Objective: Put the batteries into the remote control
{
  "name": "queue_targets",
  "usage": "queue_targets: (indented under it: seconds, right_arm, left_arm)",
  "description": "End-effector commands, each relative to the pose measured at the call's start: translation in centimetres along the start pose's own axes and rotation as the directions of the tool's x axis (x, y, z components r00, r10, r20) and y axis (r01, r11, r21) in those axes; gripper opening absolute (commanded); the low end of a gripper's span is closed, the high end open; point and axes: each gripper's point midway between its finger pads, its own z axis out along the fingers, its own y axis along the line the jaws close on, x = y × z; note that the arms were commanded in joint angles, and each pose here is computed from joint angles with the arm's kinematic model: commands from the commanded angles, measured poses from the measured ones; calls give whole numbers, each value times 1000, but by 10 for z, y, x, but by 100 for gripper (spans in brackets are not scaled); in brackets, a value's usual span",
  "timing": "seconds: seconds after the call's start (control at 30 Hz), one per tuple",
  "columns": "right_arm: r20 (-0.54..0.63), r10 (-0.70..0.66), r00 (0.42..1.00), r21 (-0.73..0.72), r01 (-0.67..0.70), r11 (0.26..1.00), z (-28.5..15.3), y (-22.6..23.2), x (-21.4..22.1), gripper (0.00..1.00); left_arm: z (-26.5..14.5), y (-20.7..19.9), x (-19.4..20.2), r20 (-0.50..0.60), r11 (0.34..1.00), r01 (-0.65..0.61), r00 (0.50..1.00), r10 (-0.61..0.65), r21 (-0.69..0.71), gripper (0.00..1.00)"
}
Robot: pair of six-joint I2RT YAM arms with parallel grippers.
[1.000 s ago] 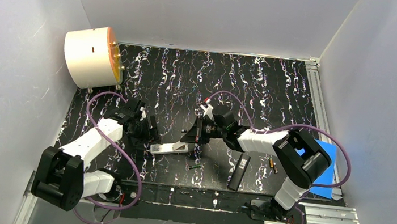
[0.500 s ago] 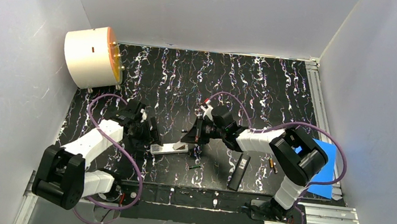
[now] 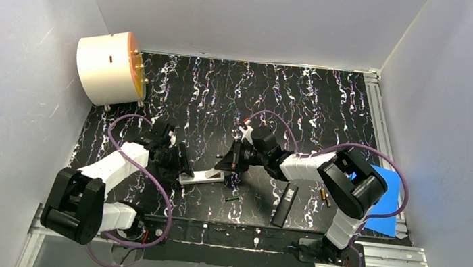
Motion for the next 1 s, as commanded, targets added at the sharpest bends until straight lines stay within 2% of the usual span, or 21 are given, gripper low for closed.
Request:
queue_targets:
  seconds: [0.0,0.13,0.3,0.5,0.67,0.97]
  right_arm:
    - [9,21,1000,35,-21,999,-1,-13,5,1]
    - [1,50,999,61,-50,997,-7,-20,13,2]
    - [-9,62,998,76,-61,995,-9,-24,18,12]
    - [-14,56,998,74,-55,996,-9,-19,15,20]
    - [-30,54,998,94,-51,994,-10,-22,19,31]
    - [-10,22,1000,125,-21,992,-14,-14,5,37]
  left_arm:
    - [4,7,12,-43,1000,16,999,-16,-8,62]
    - [5,9,14,-44,1000,26,999,-26,-14,56]
    - [5,8,12,-39,1000,27,999,-28,-17,54]
    - [4,7,10,-37,1000,25,999,-26,-19,54]
    - [4,8,9,-37,999,25,999,-26,-26,54]
    - [3,7,7,-32,999,21,999,-21,-29,55]
